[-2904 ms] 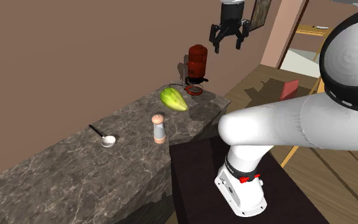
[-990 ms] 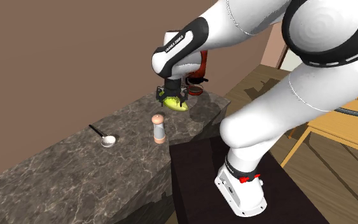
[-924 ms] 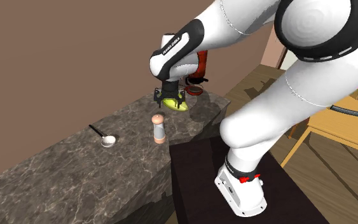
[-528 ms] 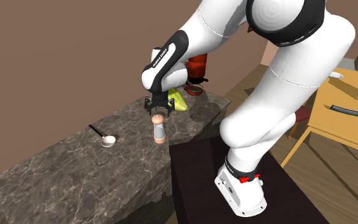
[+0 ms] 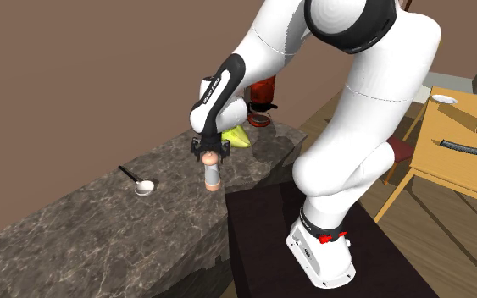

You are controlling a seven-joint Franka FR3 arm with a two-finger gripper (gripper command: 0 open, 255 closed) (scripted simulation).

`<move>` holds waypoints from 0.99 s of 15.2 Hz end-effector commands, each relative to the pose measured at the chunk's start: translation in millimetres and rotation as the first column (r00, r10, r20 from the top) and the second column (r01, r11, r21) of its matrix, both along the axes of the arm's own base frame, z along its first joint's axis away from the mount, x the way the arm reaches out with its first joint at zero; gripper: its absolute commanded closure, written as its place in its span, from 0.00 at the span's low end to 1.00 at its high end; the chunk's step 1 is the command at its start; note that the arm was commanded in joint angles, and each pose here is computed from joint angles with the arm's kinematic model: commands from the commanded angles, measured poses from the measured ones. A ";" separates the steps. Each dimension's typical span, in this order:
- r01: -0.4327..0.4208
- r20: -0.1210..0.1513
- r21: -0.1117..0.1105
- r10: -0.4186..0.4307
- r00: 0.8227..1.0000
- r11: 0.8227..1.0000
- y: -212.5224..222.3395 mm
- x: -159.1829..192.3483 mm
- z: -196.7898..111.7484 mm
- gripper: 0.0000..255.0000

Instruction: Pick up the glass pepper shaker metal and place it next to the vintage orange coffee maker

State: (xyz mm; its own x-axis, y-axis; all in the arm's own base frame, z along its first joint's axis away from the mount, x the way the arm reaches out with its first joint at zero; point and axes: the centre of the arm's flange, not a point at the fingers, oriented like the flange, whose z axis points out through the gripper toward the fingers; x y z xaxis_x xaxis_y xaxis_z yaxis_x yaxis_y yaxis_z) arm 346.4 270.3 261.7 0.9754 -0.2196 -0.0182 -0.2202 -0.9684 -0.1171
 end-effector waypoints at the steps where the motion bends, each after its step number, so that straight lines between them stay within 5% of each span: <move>1: 0.000 0.001 0.001 0.000 1.000 1.000 0.9 -1.1 -4.1 0.00; 7: 0.000 0.000 0.001 0.000 1.000 1.000 0.9 -1.1 -4.0 0.00; 8: 0.000 0.000 0.001 0.000 1.000 1.000 0.9 -1.1 -4.0 1.00; 15: 0.000 0.000 0.001 0.000 1.000 1.000 0.9 -1.2 -4.1 1.00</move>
